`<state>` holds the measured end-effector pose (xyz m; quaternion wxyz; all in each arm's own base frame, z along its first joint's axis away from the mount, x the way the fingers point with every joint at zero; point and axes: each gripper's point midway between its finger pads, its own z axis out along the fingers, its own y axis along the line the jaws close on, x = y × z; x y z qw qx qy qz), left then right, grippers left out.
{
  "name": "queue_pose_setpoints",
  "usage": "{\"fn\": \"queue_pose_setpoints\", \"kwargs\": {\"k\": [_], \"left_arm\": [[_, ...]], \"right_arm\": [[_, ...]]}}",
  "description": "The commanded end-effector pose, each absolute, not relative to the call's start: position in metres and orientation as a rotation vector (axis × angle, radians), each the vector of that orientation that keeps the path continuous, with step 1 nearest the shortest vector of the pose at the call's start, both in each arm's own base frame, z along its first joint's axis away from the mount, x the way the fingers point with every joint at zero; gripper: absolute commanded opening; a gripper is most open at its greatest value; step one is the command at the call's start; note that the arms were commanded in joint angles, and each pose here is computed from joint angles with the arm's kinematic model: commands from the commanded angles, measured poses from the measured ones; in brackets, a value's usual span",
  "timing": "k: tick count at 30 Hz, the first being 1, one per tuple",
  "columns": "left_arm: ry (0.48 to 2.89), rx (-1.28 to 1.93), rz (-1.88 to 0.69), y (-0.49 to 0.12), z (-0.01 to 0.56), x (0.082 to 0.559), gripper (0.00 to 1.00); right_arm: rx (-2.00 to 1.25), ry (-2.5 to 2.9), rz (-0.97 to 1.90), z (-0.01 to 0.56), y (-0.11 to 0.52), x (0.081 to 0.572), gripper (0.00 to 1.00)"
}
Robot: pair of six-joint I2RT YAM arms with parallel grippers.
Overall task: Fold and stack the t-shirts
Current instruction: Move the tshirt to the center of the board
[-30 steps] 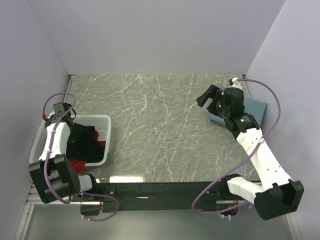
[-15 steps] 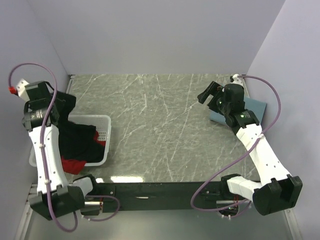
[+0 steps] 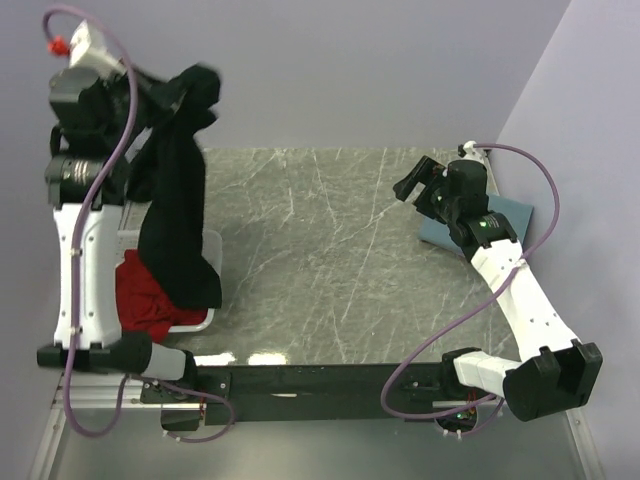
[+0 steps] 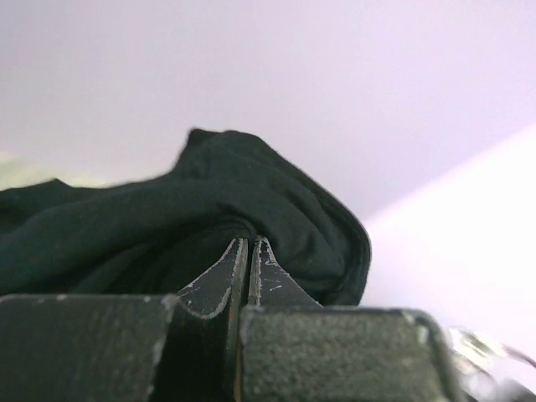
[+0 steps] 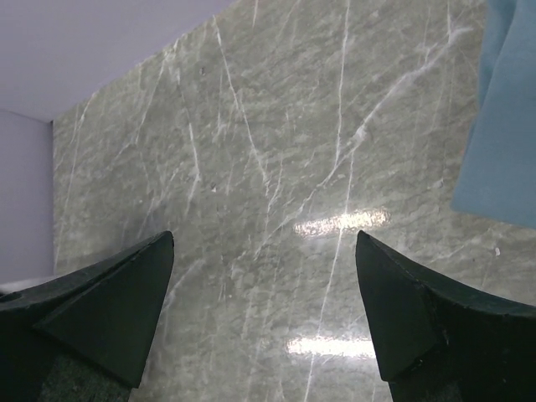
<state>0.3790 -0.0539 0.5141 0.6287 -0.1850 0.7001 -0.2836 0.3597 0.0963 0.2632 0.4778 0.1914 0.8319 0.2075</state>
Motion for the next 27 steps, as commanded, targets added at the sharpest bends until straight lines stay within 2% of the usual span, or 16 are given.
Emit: {"fn": "queue_pose_setpoints", "kwargs": {"k": [1,2,5,8,12,14,15,17,18,19,22,23,27], "left_arm": [[1.382,-0.123,-0.921,-0.118,0.611,0.350,0.00],[1.296,-0.084,-0.987,-0.127,0.638,0.344,0.00],[1.172,0.019,-1.160,-0.157,0.670,0.323,0.01],[1.131,0.059,-1.274,-0.177,0.675,0.313,0.01],[1.273,0.018,-1.306,-0.194,0.627,0.337,0.01],[1.394,-0.016,-1.289,-0.201,0.578,0.356,0.01],[1.489,-0.066,-1.283,-0.203,0.549,0.365,0.07],[1.687,-0.169,-1.250,-0.207,0.474,0.386,0.34],[1.864,-0.269,-1.200,-0.205,0.423,0.388,0.69],[2.005,-0.330,-1.121,-0.202,0.370,0.395,0.73],[2.288,-0.397,-0.929,-0.194,0.275,0.377,0.76],[2.325,-0.358,-0.882,-0.197,0.261,0.369,0.79],[2.402,-0.371,-0.792,-0.189,0.225,0.353,0.80]], "right_arm": [[0.440,1.973,0.531,0.290,0.097,0.364,0.94],[0.441,1.969,0.526,0.291,0.095,0.362,0.94],[0.447,1.966,0.514,0.291,0.092,0.358,0.94],[0.454,1.964,0.510,0.290,0.091,0.354,0.94],[0.459,1.967,0.507,0.288,0.089,0.352,0.94],[0.457,1.978,0.503,0.286,0.089,0.351,0.94],[0.456,1.985,0.500,0.285,0.089,0.350,0.94],[0.467,1.984,0.472,0.283,0.085,0.349,0.94],[0.466,1.993,0.464,0.279,0.083,0.348,0.94],[0.469,1.999,0.452,0.277,0.082,0.347,0.94],[0.456,2.026,0.430,0.266,0.080,0.344,0.95],[0.453,2.039,0.427,0.262,0.081,0.344,0.95],[0.429,2.113,0.422,0.234,0.085,0.342,0.94]]}}
